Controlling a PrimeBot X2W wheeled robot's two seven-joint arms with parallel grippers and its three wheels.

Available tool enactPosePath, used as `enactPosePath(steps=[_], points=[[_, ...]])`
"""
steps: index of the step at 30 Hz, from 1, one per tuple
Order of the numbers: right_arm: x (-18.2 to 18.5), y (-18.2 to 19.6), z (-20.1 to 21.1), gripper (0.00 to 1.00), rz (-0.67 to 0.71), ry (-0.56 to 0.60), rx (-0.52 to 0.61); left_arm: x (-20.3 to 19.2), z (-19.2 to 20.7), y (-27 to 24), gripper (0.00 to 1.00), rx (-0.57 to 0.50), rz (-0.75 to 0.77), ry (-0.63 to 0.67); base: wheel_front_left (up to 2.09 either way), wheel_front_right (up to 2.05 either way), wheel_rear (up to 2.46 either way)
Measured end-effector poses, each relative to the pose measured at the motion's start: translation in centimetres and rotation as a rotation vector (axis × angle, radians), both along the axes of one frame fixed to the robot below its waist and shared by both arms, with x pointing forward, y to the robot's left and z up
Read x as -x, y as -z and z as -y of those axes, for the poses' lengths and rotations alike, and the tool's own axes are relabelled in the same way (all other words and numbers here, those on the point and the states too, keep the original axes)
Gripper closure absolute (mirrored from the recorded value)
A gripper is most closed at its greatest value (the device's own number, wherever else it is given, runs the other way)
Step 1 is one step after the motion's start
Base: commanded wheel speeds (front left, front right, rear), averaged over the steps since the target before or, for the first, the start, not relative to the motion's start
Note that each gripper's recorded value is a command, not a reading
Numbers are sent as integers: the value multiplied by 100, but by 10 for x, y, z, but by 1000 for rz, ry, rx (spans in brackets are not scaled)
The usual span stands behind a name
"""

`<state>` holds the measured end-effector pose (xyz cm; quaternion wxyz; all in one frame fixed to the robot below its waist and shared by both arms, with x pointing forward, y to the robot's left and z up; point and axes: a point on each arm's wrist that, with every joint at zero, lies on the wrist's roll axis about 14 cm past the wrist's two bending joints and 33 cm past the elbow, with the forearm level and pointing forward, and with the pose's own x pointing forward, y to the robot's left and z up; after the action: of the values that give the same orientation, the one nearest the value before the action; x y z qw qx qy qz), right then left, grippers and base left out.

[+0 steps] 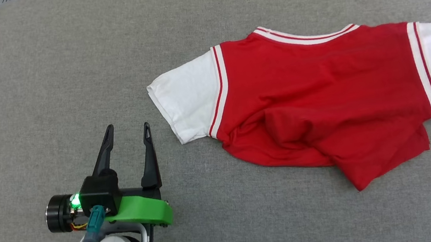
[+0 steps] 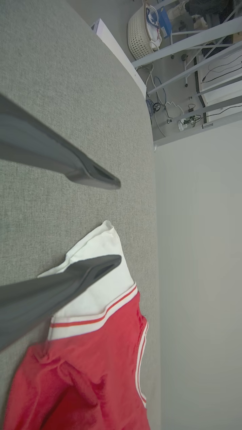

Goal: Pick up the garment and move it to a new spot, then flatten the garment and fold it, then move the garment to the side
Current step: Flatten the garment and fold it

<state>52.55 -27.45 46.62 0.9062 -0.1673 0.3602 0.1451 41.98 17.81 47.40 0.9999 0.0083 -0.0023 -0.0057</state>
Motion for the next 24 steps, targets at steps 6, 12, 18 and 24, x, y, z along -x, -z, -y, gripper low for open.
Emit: enactPosePath(steps=[6, 12, 18, 24], points=[[-9, 54, 0, 100, -103, 62, 9, -12, -2, 13, 0, -7, -26, -3, 0, 0, 0], [-5, 105, 9, 100, -223, 121, 55, -21, -5, 24, 0, -13, -49, -6, 0, 0, 0], [-14, 111, 11, 100, -188, 165, 20, -17, -14, 28, 0, -22, -64, -34, 0, 0, 0], [-25, 82, -1, 0, 43, 127, -65, -16, -20, 14, 0, -22, -29, -54, 0, 0, 0]])
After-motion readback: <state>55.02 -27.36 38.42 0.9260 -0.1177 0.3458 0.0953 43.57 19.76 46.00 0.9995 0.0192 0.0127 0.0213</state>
